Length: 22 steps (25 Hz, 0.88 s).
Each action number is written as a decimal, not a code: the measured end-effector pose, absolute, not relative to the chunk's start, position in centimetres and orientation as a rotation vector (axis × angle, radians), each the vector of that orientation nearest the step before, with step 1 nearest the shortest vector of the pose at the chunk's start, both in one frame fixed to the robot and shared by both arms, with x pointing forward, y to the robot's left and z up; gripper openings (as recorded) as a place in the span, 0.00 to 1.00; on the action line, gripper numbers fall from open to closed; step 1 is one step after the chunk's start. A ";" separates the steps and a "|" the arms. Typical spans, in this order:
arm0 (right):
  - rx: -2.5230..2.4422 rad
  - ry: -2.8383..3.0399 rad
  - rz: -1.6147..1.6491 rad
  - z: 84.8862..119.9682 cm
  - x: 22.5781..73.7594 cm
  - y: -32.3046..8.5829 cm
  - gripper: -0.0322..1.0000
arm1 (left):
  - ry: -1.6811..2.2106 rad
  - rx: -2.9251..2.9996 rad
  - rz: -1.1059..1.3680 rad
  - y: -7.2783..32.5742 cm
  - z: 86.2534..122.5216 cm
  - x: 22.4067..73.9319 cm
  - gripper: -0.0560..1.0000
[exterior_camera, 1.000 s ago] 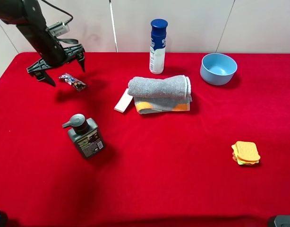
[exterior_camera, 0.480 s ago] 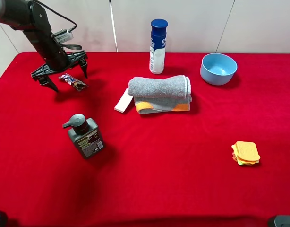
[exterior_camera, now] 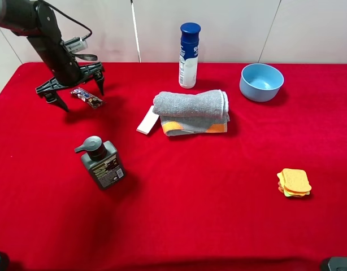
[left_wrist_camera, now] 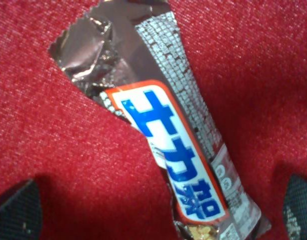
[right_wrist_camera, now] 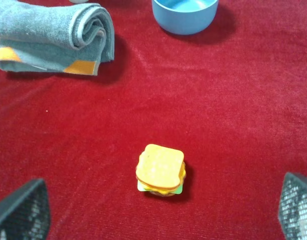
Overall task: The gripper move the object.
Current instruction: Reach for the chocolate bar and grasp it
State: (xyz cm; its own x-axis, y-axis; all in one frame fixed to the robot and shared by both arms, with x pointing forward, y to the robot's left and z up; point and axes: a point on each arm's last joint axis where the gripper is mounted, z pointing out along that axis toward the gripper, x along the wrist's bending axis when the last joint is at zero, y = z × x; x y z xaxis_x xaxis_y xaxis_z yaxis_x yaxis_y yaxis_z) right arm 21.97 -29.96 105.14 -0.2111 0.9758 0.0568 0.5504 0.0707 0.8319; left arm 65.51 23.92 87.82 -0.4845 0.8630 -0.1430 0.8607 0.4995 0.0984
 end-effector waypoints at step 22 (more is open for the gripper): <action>1.513 1.818 1.030 105.1 22.0 -30.0 0.70 | 2.592 1.551 0.018 24.1 86.9 65.6 0.92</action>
State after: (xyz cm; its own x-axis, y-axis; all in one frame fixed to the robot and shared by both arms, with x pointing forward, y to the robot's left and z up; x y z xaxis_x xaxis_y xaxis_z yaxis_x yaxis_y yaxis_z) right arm 21.97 -29.96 105.14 -0.2111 0.9758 0.0568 0.5504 0.0707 0.8319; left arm 65.62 24.06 86.87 -0.4671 0.8788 -0.0972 0.8774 0.4743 0.0720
